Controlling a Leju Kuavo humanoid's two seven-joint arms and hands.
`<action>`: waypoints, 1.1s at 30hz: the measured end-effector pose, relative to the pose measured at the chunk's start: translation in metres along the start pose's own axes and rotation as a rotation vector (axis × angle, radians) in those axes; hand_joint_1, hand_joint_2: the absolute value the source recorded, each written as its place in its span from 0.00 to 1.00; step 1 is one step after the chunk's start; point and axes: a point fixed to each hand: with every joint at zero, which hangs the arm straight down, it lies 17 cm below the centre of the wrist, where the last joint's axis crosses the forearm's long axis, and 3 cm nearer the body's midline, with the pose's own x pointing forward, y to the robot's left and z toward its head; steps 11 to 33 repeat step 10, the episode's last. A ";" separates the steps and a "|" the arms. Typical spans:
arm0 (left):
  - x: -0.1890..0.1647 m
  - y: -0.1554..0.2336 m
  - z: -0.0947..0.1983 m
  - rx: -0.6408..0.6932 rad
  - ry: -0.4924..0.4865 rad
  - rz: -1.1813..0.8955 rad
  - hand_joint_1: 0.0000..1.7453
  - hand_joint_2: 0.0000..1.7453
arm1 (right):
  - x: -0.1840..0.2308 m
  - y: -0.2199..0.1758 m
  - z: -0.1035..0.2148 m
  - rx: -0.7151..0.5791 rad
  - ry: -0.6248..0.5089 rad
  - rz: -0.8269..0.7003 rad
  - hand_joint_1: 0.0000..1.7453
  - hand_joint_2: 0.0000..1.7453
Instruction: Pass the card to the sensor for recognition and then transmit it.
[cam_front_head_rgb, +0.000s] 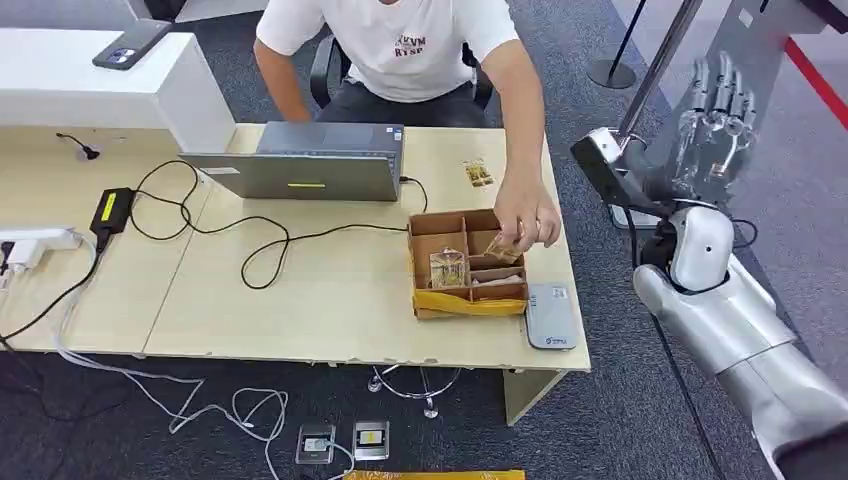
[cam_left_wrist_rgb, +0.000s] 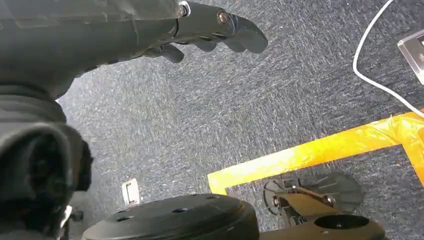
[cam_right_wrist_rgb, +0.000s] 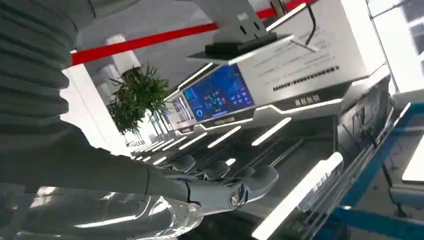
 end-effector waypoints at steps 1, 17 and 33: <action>-0.001 -0.001 0.001 -0.001 -0.004 0.002 0.00 0.00 | -0.008 -0.010 0.003 -0.027 0.003 -0.005 0.00 1.00; -0.010 -0.004 0.005 0.004 -0.007 0.042 0.00 0.00 | -0.086 -0.107 0.053 -0.233 -0.016 0.055 0.00 1.00; -0.010 -0.004 0.005 0.004 -0.007 0.042 0.00 0.00 | -0.086 -0.107 0.053 -0.233 -0.016 0.055 0.00 1.00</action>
